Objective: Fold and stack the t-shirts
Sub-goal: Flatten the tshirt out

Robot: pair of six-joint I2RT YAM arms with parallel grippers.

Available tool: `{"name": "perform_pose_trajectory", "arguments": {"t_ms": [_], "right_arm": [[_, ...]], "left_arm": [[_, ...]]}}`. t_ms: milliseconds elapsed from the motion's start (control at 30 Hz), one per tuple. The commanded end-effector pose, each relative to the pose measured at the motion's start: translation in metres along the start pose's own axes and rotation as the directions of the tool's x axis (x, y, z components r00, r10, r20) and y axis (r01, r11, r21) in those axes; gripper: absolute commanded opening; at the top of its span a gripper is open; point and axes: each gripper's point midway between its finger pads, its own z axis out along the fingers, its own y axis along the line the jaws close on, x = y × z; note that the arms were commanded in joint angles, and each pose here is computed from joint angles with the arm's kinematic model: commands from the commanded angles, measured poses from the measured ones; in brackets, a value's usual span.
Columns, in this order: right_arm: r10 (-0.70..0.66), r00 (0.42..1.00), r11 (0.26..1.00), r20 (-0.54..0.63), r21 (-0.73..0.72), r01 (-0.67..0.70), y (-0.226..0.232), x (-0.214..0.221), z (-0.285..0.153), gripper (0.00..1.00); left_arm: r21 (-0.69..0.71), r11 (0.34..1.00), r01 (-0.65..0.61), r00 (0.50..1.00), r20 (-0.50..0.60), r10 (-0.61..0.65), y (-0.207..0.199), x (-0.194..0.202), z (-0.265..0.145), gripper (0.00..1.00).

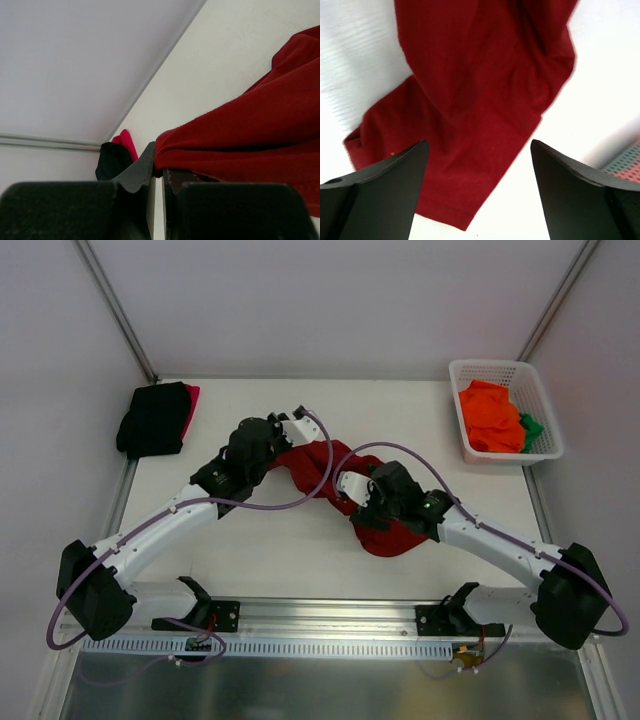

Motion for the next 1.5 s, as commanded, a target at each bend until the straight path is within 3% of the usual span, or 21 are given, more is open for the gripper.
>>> {"name": "perform_pose_trajectory", "arguments": {"t_ms": [0,400,667,800,900,1033,1100,1133,1233,1267,1333,1467], "right_arm": [[0.011,0.998,0.996,0.067,-0.092,-0.005,0.006,-0.029,0.002,0.87],[0.09,0.976,0.928,0.198,-0.372,-0.01,0.042,-0.095,-0.018,0.86],[-0.014,0.986,0.982,0.165,-0.182,0.044,0.043,-0.084,0.04,0.87],[0.017,0.982,0.982,0.189,-0.188,0.019,0.058,-0.096,0.045,0.86],[-0.063,0.985,0.995,0.162,-0.067,0.074,0.058,-0.099,0.053,0.84],[-0.169,0.975,0.984,0.147,0.088,0.157,0.043,-0.101,0.069,0.75],[-0.225,0.969,0.965,0.105,0.159,0.207,0.034,-0.089,0.074,0.65],[-0.235,0.967,0.962,0.098,0.169,0.216,0.032,-0.088,0.076,0.55],[-0.22,0.972,0.959,0.079,0.199,0.201,0.019,-0.082,0.075,0.4],[-0.214,0.973,0.959,0.088,0.21,0.192,0.013,-0.084,0.071,0.23],[-0.207,0.975,0.955,0.083,0.233,0.183,0.003,-0.085,0.069,0.03],[-0.196,0.975,0.951,0.104,0.264,0.163,-0.011,-0.089,0.058,0.0]], "left_arm": [[-0.025,0.999,0.033,0.999,-0.01,-0.033,0.006,0.005,-0.004,0.0],[0.001,0.999,0.032,0.998,-0.047,-0.032,-0.008,0.019,0.001,0.0],[-0.015,0.997,0.071,0.996,-0.047,-0.072,0.001,0.02,0.003,0.0],[-0.016,0.997,0.081,0.996,-0.044,-0.081,0.002,0.019,0.003,0.0],[-0.014,0.997,0.076,0.996,-0.048,-0.077,0.001,0.021,0.003,0.0],[-0.012,0.996,0.083,0.995,-0.048,-0.084,0.0,0.021,0.003,0.0],[-0.016,0.996,0.085,0.995,-0.044,-0.086,0.002,0.02,0.002,0.0],[-0.018,0.996,0.084,0.995,-0.044,-0.085,0.002,0.02,0.001,0.0],[-0.021,0.996,0.085,0.996,-0.035,-0.085,0.004,0.018,-0.001,0.0],[-0.022,0.996,0.087,0.996,-0.034,-0.087,0.005,0.018,-0.002,0.0],[-0.021,0.996,0.084,0.996,-0.037,-0.085,0.005,0.019,-0.002,0.0],[-0.018,0.996,0.089,0.995,-0.038,-0.09,0.005,0.02,-0.005,0.0]]}}
